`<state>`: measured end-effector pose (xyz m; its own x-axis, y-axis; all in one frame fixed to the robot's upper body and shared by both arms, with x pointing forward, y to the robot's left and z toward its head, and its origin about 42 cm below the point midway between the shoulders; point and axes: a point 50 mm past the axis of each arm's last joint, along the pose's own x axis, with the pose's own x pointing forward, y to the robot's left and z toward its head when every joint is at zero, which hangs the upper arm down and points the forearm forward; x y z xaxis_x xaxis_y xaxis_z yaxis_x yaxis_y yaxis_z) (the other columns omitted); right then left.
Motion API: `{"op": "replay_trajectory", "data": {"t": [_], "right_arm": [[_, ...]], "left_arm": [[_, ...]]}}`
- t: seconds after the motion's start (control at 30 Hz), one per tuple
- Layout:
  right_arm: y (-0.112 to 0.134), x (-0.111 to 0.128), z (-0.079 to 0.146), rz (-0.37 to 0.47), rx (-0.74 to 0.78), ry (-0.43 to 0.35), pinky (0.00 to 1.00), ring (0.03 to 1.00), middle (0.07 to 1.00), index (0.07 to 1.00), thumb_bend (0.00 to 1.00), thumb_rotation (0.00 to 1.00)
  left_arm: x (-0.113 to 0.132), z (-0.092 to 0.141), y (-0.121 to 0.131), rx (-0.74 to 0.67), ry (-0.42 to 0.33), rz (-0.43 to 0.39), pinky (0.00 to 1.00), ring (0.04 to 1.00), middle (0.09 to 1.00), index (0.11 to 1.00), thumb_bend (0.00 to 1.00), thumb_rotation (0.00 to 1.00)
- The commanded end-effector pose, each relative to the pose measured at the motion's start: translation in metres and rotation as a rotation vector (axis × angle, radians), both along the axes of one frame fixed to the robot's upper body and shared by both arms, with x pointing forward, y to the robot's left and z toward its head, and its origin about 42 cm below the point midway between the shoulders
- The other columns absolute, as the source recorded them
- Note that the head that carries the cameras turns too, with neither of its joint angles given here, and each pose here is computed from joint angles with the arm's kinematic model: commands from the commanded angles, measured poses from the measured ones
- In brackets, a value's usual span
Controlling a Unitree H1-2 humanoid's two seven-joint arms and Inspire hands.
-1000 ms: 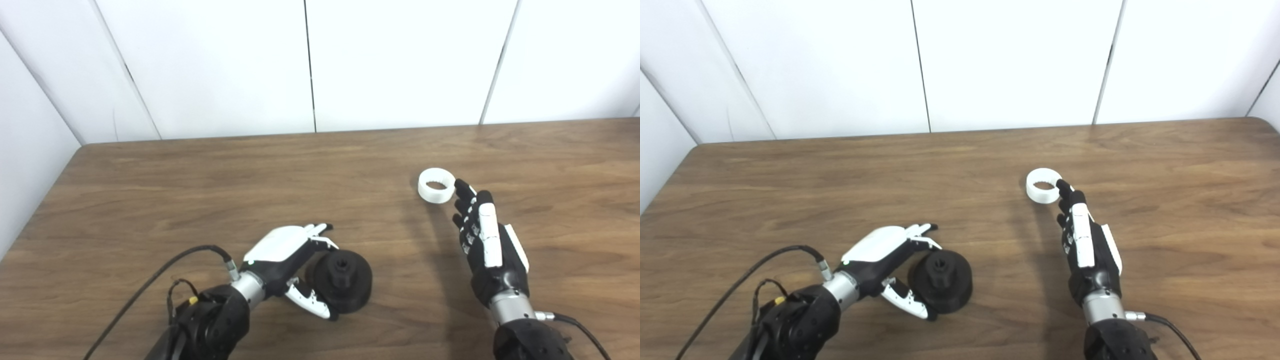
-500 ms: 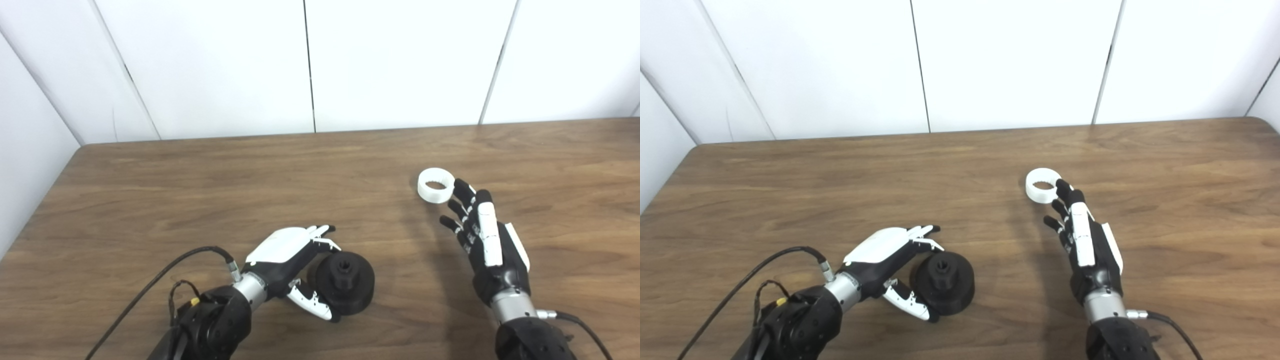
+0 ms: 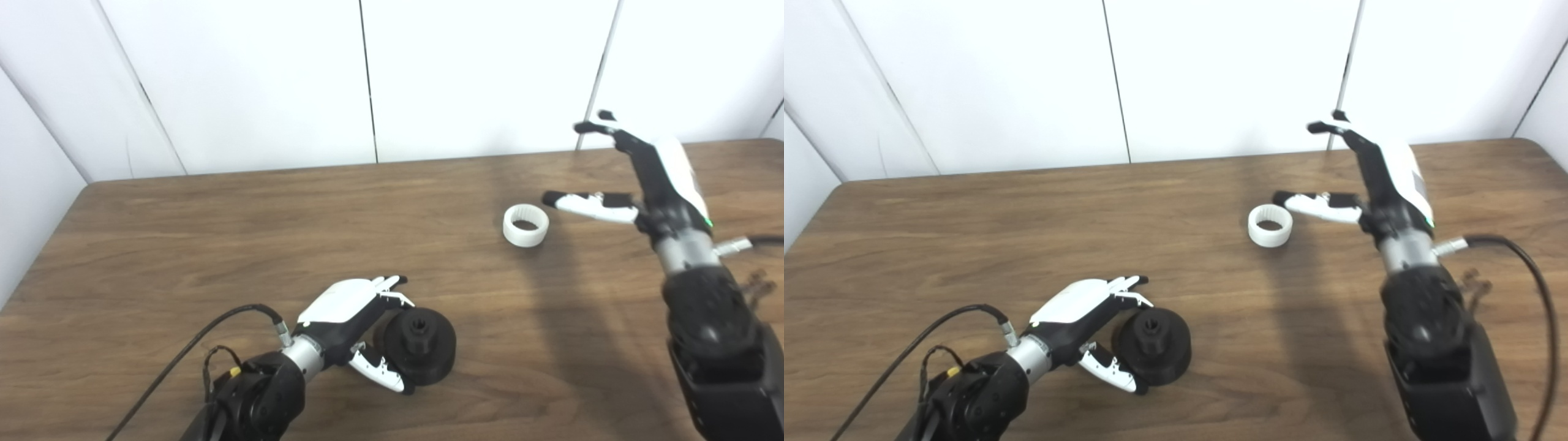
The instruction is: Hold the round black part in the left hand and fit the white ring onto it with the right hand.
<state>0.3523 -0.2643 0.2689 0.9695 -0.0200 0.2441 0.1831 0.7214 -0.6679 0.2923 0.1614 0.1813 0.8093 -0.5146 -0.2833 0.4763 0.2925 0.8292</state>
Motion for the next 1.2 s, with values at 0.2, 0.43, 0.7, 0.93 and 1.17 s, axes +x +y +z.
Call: {"op": "replay_trajectory", "data": {"t": [0.2,0.43,0.7,0.93,1.17], "right_arm": [[0.000,0.048,0.016,0.034,-0.089,0.025,0.85,0.945,0.913,0.671,0.89,0.25],[0.002,0.077,0.014,0.041,-0.195,0.095,0.88,0.962,0.914,0.663,0.90,0.26],[-0.006,0.098,0.013,0.037,-0.240,0.142,0.89,0.974,0.925,0.672,0.89,0.27],[-0.014,0.105,0.009,0.039,-0.265,0.186,0.93,0.989,0.933,0.676,0.90,0.30],[-0.017,0.107,0.004,0.062,-0.301,0.236,1.00,1.000,0.949,0.694,0.91,0.35]], "left_arm": [[0.004,0.009,-0.002,0.012,-0.060,-0.028,1.00,1.000,1.000,0.711,0.93,0.27],[0.003,0.008,-0.003,0.012,-0.059,-0.023,1.00,1.000,1.000,0.709,0.93,0.26],[0.004,0.008,-0.002,0.014,-0.066,-0.026,1.00,1.000,1.000,0.710,0.93,0.27],[0.005,0.009,-0.002,0.017,-0.064,-0.026,1.00,1.000,1.000,0.714,0.93,0.27],[0.007,0.010,-0.001,0.017,-0.070,-0.025,1.00,1.000,1.000,0.713,0.93,0.26]]}}
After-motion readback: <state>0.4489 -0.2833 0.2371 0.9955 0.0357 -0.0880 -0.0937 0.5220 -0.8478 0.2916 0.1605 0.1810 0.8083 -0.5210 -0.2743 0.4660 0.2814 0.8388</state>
